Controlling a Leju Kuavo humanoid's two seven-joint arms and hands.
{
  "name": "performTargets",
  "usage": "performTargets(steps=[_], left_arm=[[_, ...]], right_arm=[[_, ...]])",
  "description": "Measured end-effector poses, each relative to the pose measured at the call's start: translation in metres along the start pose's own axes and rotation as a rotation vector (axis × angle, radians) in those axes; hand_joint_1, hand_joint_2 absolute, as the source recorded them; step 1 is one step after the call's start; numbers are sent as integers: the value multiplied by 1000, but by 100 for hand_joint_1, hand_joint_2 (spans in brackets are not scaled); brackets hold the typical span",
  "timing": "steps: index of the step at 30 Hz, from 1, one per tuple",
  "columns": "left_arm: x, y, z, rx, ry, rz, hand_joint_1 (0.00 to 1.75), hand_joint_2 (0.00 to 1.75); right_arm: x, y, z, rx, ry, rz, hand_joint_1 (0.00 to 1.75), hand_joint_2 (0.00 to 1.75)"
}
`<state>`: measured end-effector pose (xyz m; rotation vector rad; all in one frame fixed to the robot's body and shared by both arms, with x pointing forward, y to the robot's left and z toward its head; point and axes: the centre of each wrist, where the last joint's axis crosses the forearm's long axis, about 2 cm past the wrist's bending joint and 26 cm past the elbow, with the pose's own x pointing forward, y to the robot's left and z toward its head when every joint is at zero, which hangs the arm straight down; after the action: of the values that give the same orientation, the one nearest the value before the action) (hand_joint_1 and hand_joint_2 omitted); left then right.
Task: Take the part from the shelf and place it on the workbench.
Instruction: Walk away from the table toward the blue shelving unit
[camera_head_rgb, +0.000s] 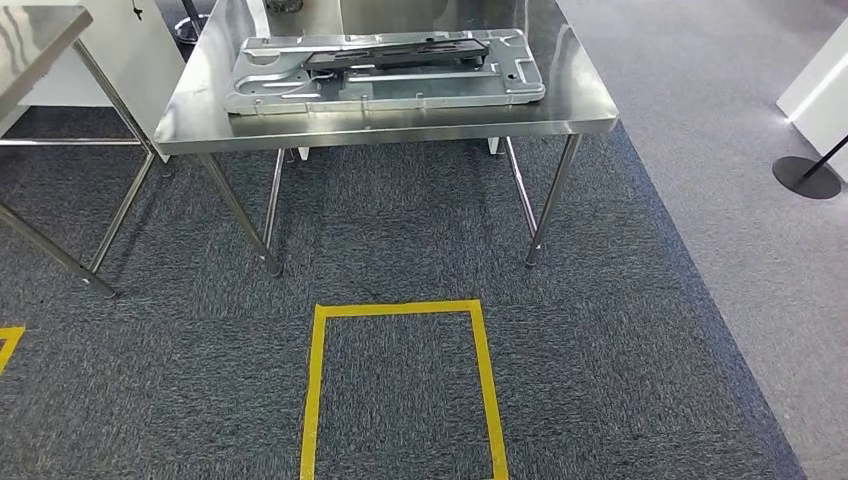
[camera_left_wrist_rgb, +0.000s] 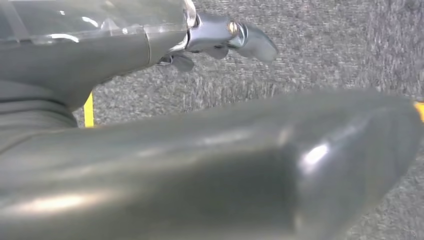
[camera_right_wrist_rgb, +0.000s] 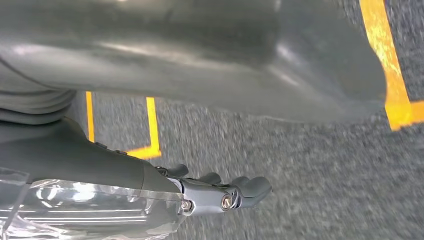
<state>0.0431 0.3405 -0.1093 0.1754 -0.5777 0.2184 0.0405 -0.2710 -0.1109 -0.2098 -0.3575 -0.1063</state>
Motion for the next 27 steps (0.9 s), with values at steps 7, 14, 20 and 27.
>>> performTargets(steps=[7, 14, 20, 27], left_arm=[[2, -2, -1, -7, 2, 2, 0, 0], [2, -8, 0, -8, 27, 24, 0, 175], [2, -12, 0, -3, 36, 52, 0, 175], [-2, -15, 2, -11, 69, 55, 0, 131]], right_arm=[[0, -1, -1, 3, 51, -39, 0, 175], [2, -6, -2, 12, 99, -52, 0, 44], [2, -10, -3, 11, 90, -47, 0, 175], [-2, -17, -3, -22, 118, -37, 0, 131]])
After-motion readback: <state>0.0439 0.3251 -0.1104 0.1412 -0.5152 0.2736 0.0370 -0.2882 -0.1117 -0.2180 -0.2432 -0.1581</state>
